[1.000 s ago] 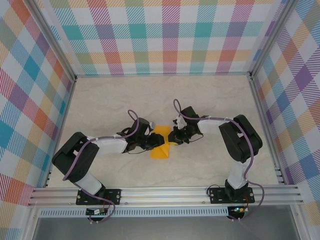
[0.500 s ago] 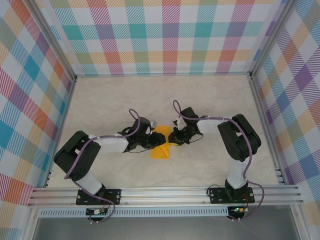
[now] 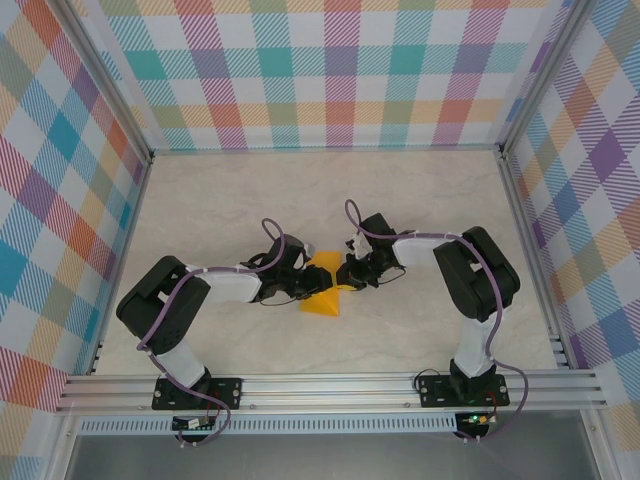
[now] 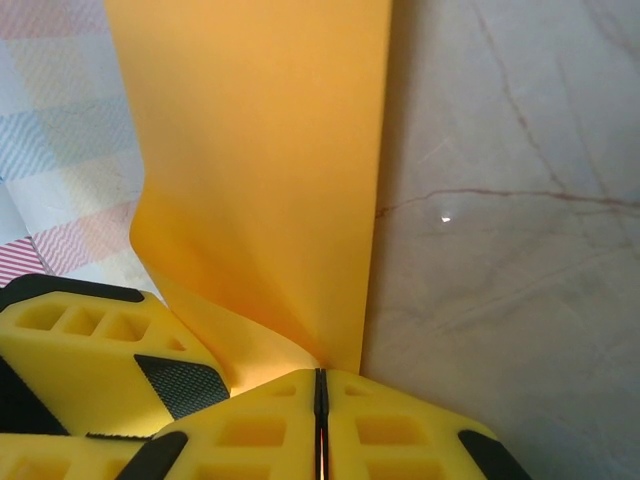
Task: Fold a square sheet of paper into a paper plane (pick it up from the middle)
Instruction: Fold the triangle a second time at the center of the table.
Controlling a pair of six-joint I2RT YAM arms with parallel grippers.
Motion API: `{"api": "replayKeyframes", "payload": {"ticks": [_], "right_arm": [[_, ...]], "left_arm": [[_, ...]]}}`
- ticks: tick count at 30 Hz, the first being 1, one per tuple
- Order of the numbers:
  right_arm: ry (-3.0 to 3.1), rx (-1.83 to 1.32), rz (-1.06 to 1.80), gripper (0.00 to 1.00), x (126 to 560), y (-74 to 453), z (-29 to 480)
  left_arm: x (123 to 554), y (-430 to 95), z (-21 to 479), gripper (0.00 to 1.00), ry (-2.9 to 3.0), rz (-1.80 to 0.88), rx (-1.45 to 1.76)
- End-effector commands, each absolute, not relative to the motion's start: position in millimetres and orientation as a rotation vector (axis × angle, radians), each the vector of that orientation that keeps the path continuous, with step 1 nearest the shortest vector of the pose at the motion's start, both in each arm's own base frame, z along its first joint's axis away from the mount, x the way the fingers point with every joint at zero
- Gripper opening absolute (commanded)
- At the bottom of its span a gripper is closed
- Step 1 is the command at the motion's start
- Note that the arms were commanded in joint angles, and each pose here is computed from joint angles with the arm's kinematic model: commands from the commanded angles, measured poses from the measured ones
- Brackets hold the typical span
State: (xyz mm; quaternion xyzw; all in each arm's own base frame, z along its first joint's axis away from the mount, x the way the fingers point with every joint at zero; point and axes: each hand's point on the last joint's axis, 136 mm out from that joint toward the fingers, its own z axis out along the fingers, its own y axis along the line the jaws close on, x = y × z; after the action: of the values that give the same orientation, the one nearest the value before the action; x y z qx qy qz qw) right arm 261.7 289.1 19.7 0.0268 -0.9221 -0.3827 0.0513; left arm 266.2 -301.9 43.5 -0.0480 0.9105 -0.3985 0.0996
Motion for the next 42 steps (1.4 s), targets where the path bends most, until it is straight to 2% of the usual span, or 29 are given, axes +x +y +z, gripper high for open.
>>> {"api": "replayKeyframes", "payload": {"ticks": [1, 8, 16, 42], "right_arm": [[-2.808, 0.13, -1.161, 0.09, 263, 293, 18], [-2.775, 0.141, -1.195, 0.1, 258, 295, 23], [-2.774, 0.138, -1.186, 0.1, 255, 293, 24], [-2.778, 0.128, -1.16, 0.1, 255, 292, 18]], "left_arm": [[268, -302, 42, 0.3, 2.702, -1.146, -0.138], [266, -300, 43, 0.3, 2.704, -1.143, -0.141], [263, -310, 73, 0.3, 2.615, -1.251, -0.065], [259, -304, 36, 0.28, 2.737, -1.121, -0.116]]}}
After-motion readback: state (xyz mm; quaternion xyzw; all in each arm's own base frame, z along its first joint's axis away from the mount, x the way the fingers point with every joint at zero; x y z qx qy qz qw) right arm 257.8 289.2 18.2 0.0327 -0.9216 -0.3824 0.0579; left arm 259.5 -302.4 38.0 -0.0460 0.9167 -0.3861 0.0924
